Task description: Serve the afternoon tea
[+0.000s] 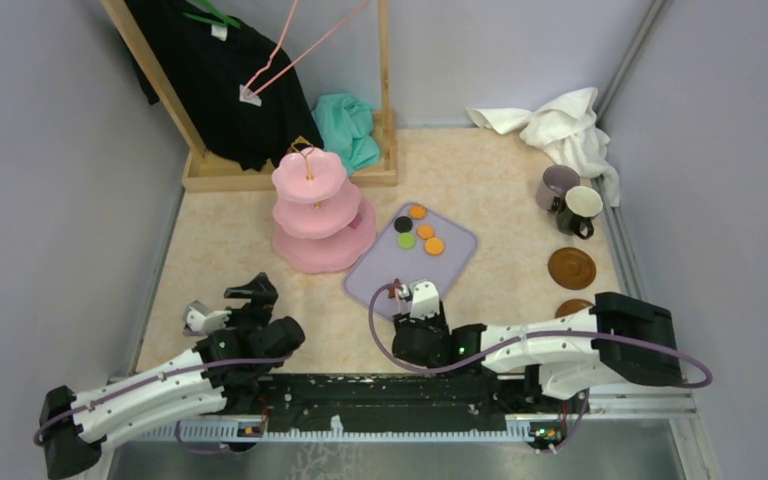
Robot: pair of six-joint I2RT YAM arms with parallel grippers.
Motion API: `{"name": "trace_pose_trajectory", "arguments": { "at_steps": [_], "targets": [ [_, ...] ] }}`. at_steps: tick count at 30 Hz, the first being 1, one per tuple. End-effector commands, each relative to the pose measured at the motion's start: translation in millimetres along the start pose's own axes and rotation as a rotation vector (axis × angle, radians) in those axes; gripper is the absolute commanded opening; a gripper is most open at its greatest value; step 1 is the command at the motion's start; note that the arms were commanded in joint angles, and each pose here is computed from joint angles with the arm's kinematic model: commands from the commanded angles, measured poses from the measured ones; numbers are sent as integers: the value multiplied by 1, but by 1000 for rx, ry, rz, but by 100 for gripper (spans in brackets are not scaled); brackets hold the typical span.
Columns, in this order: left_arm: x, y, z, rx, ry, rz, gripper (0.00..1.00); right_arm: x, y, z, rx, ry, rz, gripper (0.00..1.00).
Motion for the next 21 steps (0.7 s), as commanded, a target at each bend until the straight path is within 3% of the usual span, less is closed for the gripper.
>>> {"name": "trace_pose_trajectory", "arguments": {
  "at_steps": [1, 11, 21],
  "targets": [
    [8, 1, 6, -13, 19, -38, 99, 9, 3, 15, 29, 34, -16, 59],
    [7, 2, 10, -8, 16, -34, 99, -3, 12, 18, 28, 32, 7, 57],
    [6, 2, 13, 0, 13, -27, 99, -12, 16, 21, 16, 6, 24, 47]
  ]
}}
Point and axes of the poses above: each gripper's point midway between its finger pads, its own y axis out along the fingers, its own z axis along the line the jaws close on, x = y × z, the point moved 7 cm from there along -y, back along the fingers, and after that the axes turned 8 degrees about -y, right-handed, at the moved point
